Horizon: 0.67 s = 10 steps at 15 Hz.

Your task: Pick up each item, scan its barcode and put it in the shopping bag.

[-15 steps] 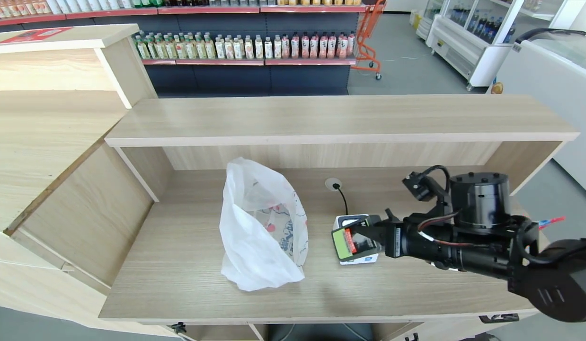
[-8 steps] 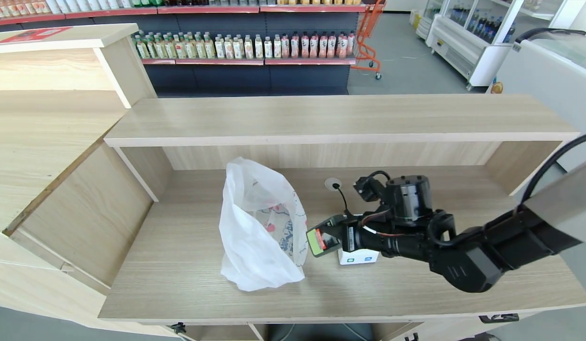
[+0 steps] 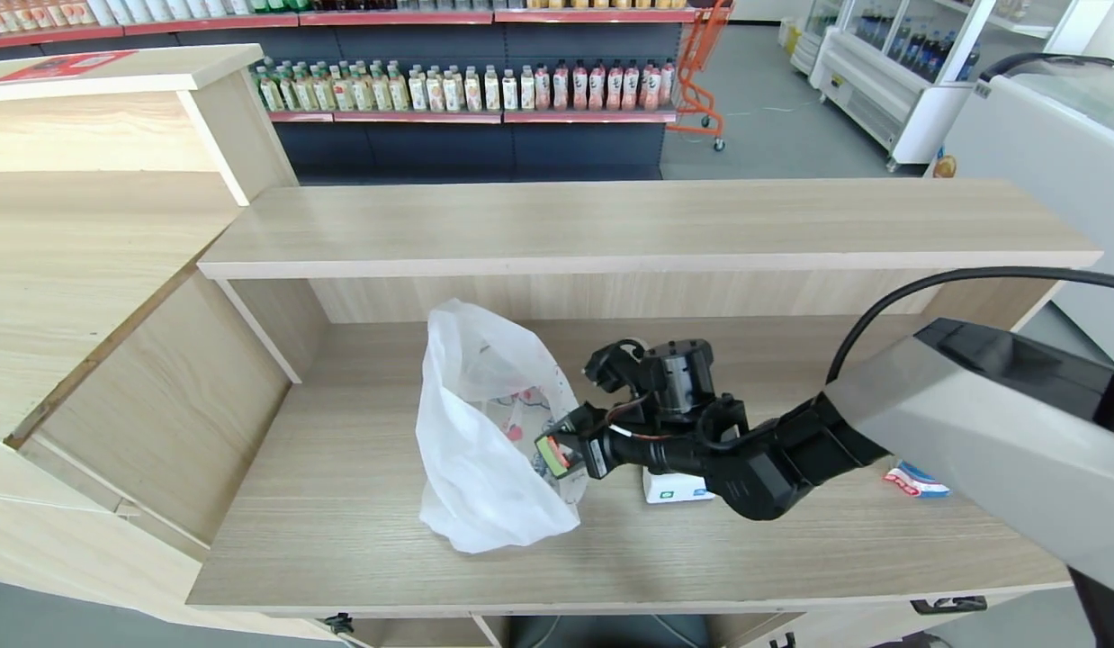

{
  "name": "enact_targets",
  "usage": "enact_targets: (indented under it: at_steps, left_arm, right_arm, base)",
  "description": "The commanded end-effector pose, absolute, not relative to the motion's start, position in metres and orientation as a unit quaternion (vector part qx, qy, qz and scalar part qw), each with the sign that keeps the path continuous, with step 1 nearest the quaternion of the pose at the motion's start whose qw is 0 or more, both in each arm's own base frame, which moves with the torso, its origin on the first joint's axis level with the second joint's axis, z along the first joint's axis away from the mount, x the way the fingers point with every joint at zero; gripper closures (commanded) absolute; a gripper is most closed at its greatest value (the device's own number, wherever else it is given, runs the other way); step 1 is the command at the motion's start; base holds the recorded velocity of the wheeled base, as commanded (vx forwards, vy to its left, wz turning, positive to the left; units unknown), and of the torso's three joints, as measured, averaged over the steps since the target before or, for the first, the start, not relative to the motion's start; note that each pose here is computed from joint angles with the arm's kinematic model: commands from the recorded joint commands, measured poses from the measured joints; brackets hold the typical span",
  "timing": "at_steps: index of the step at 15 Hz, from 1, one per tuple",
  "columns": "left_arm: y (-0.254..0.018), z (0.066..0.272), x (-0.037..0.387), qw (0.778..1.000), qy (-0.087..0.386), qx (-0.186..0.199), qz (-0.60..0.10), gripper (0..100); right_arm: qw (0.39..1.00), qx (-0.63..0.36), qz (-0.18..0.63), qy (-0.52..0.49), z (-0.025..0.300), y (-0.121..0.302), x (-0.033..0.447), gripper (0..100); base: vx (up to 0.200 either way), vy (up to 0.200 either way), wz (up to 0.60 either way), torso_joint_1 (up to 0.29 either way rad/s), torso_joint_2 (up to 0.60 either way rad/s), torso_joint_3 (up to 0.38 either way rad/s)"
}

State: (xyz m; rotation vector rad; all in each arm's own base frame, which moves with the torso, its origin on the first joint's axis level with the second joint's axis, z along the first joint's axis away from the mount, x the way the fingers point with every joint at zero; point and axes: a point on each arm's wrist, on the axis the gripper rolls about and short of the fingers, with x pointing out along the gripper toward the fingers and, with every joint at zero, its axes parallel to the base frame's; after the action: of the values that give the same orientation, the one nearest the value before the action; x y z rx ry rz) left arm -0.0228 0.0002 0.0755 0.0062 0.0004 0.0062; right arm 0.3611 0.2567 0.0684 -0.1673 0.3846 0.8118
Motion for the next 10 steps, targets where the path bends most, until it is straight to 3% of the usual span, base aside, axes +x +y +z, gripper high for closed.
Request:
enact_targets:
  at_steps: [1, 6, 10]
  left_arm:
    - [0.000, 0.075, -0.023, 1.000, 0.000, 0.003, 0.004, 0]
    - [0.000, 0.075, -0.023, 1.000, 0.000, 0.004, 0.003, 0]
    - [0.000, 0.075, -0.023, 1.000, 0.000, 0.003, 0.004, 0]
  right_arm:
    - [0.893, -0.099, 0.395, 0.193, 0.049, 0.262, 0.368, 100]
    - [0.891, -0.110, 0.403, 0.175, 0.043, 0.279, 0.382, 100]
    - [0.875, -0.182, 0.409, 0.183, 0.038, 0.271, 0.384, 100]
  base:
    - [0.000, 0.000, 0.00, 0.000, 0.00, 0.000]
    - [0.000, 0.000, 0.00, 0.000, 0.00, 0.000]
    - [0.000, 0.000, 0.00, 0.000, 0.00, 0.000]
